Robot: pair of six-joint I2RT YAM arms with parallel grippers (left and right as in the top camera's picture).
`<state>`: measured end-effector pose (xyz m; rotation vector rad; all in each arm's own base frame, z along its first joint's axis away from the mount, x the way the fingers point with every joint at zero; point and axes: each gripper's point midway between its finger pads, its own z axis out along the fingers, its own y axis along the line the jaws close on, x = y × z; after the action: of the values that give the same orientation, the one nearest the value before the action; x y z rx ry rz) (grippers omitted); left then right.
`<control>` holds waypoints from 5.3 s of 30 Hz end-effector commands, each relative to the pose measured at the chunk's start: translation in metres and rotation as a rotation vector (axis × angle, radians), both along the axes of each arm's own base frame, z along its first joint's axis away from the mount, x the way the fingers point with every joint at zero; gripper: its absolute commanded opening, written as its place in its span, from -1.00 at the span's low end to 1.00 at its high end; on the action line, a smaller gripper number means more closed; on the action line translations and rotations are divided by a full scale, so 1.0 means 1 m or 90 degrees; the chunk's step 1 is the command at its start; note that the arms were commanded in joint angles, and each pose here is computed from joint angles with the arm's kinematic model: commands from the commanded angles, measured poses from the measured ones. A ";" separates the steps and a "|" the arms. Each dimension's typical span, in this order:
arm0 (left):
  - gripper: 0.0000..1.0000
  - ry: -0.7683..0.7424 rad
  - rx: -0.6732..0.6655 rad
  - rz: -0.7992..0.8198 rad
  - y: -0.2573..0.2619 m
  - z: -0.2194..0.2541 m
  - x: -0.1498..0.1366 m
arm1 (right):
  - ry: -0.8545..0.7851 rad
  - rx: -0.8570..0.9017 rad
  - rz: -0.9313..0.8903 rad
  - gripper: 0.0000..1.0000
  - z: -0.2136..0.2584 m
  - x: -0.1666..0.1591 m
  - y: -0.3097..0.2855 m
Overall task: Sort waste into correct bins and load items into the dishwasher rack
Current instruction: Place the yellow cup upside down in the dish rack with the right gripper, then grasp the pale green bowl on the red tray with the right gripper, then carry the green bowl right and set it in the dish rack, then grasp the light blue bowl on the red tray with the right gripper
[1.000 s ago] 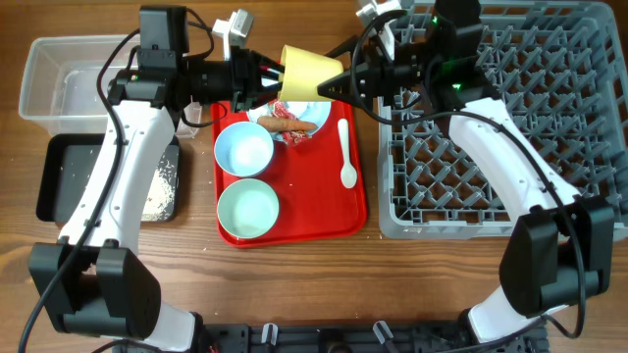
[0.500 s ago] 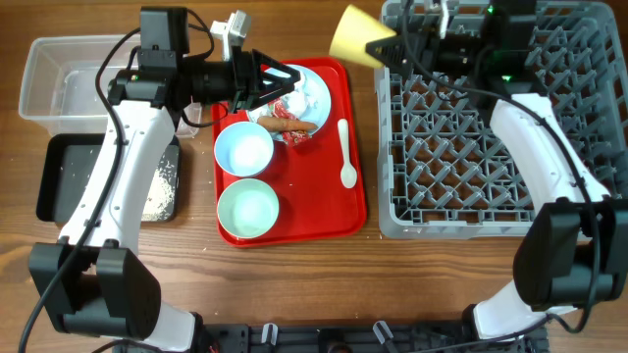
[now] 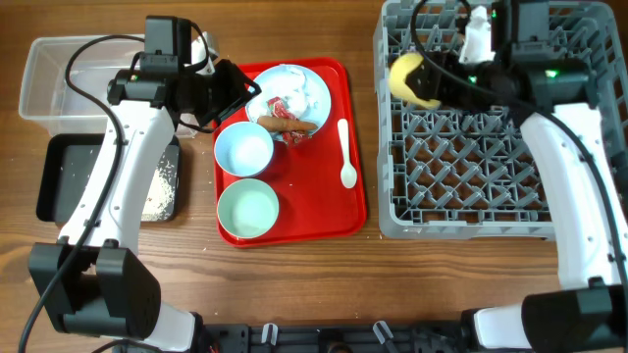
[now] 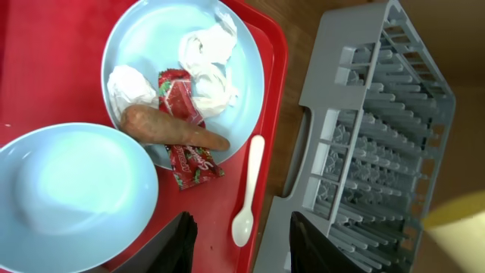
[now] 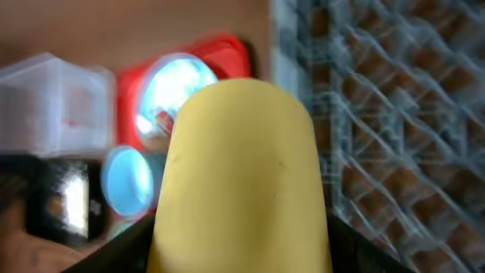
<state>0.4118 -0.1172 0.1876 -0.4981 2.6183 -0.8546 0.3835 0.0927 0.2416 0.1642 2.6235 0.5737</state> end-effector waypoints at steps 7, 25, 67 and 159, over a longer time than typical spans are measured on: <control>-0.18 -0.004 0.084 0.028 0.022 -0.002 -0.002 | 0.282 -0.192 -0.039 0.10 -0.044 -0.096 -0.051; -0.17 -0.002 0.142 0.021 0.034 -0.009 -0.005 | 0.400 -0.211 -0.062 0.50 -0.140 -0.128 -0.062; 0.72 0.041 0.133 0.314 0.206 -0.010 -0.007 | 0.223 -0.078 0.393 0.16 -0.204 -0.086 0.256; 1.00 0.054 0.136 0.326 0.213 -0.012 -0.012 | 0.090 -0.021 0.112 -0.11 -0.202 -0.009 0.276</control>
<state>0.3985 0.0918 0.1646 -1.1111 2.4613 -0.4079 0.3766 0.3696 0.0564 -0.0871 2.7722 0.6374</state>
